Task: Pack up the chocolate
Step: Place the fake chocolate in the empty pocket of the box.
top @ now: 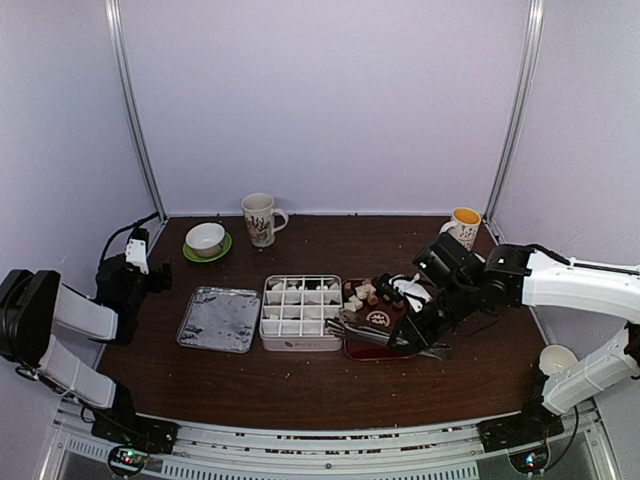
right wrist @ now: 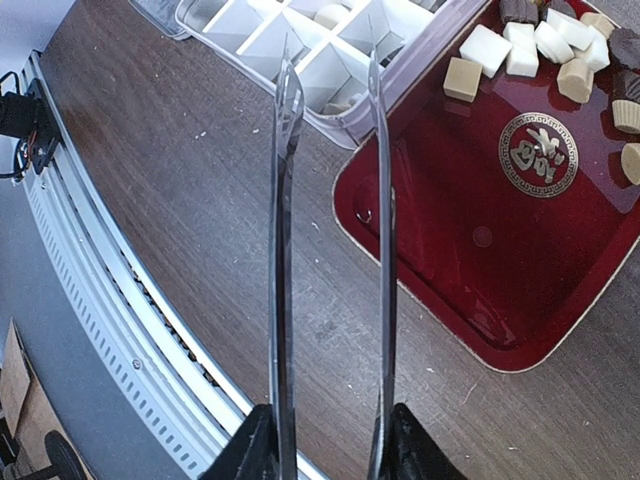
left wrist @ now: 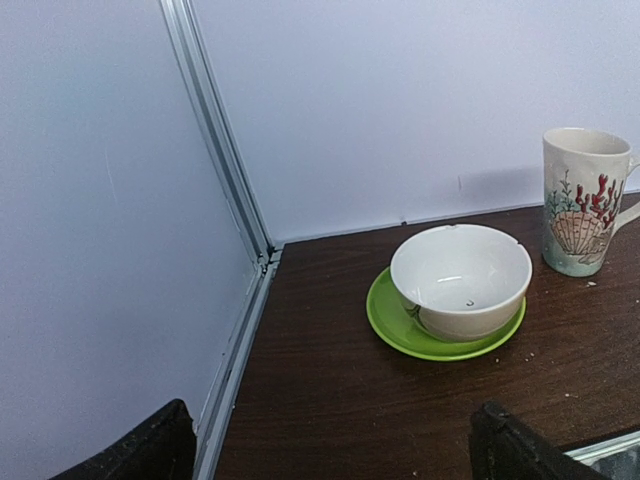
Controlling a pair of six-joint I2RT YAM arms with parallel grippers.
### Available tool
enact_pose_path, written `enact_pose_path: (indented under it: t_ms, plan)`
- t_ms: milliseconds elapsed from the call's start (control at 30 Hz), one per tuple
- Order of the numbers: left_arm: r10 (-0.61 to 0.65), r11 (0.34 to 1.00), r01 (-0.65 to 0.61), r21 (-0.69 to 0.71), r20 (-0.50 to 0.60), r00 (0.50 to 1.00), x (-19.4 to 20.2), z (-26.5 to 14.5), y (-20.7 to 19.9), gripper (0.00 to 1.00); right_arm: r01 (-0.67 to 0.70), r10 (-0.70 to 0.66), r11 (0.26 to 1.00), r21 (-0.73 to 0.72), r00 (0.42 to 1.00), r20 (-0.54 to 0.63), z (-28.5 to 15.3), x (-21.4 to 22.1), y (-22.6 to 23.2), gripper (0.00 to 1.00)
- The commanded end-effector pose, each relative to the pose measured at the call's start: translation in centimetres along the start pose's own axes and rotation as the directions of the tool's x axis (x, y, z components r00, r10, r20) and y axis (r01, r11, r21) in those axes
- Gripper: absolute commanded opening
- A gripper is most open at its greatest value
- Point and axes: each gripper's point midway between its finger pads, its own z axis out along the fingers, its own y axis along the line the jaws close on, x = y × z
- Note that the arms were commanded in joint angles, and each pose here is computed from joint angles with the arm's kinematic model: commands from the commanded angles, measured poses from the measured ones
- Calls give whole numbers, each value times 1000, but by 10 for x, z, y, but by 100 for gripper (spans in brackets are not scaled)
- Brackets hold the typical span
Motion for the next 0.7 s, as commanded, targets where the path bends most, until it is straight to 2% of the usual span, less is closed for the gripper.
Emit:
enact_pose_path:
  t_ms: [0,333,667]
  plan:
    - [6,1000,-6,-4,41,999,-12,3,3,98,20,-20,1000,-3,998,58,-8,-14,5,37]
    - [5,1000,-5,-4,40,999,-12,3,3,98,15,-23,998,65,992,126,-24,-23,-4,36]
    - [6,1000,-6,-3,42,999,-13,3,3,98,-83,35,969,234,979,200,-42,-21,-42,36]
